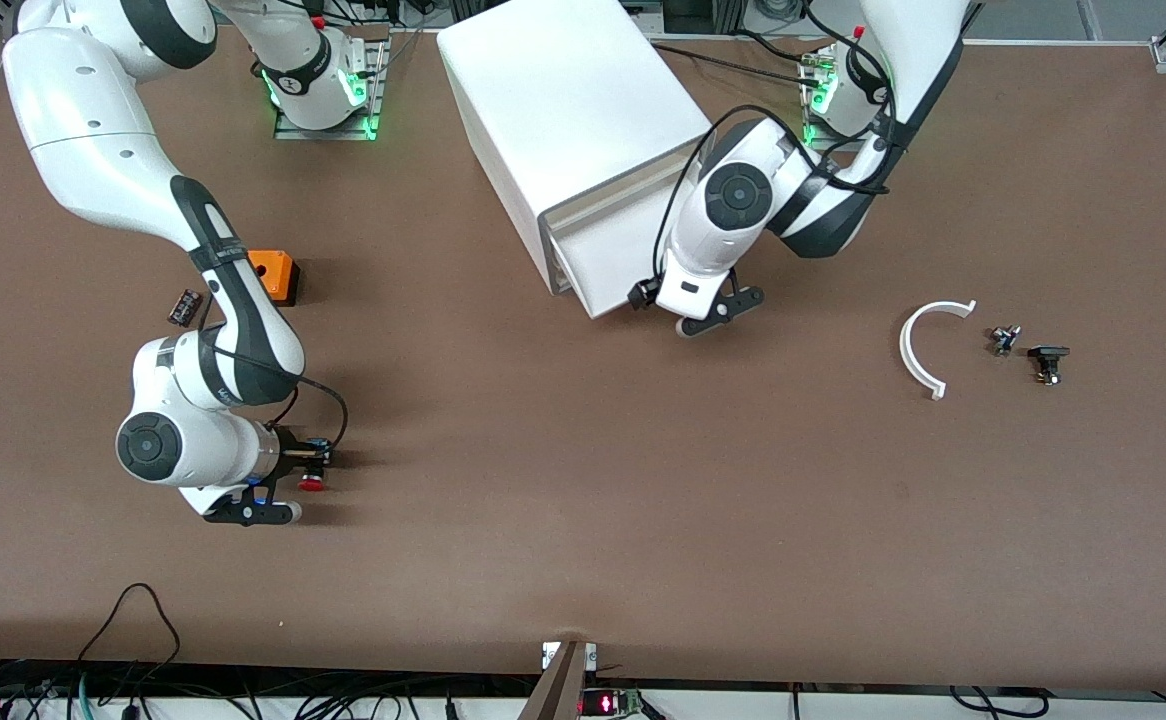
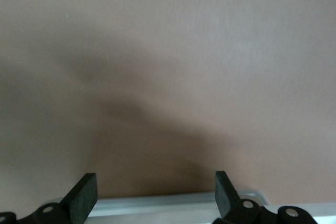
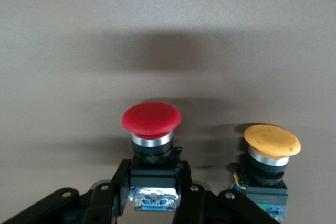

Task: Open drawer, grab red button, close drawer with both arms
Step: 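Set the red button down with the right gripper while the left gripper shuts the drawer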

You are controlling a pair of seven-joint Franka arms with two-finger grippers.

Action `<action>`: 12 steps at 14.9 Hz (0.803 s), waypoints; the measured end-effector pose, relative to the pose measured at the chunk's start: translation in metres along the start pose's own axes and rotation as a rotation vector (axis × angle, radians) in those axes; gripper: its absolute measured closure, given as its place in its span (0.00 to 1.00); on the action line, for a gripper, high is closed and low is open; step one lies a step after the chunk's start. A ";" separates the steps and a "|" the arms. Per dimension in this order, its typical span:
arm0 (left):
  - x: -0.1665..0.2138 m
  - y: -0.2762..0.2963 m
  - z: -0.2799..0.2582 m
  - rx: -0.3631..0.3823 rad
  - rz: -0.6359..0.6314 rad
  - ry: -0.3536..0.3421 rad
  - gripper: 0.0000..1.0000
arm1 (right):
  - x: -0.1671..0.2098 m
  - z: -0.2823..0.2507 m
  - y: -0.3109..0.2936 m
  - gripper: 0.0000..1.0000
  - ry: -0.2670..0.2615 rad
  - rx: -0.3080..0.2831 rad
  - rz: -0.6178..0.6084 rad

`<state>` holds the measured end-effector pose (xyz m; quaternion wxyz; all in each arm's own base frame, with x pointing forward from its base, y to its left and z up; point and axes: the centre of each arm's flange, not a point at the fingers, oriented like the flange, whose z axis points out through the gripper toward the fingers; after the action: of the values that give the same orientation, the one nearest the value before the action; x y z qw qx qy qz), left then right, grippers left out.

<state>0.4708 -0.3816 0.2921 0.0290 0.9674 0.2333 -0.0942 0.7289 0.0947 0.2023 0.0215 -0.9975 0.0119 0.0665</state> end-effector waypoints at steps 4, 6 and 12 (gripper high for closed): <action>-0.039 0.010 0.006 0.034 0.048 -0.033 0.01 | -0.001 0.003 0.000 0.56 -0.005 0.000 0.006; -0.052 0.012 0.008 0.060 0.066 -0.050 0.01 | -0.001 0.003 0.000 0.36 -0.005 0.000 0.010; -0.074 0.016 0.016 0.064 0.056 -0.121 0.01 | 0.000 -0.018 0.002 0.00 0.021 -0.002 0.012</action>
<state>0.4106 -0.4301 0.2915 0.0145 0.9664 0.2011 -0.1592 0.7315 0.0920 0.2205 0.0202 -0.9981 0.0180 0.0561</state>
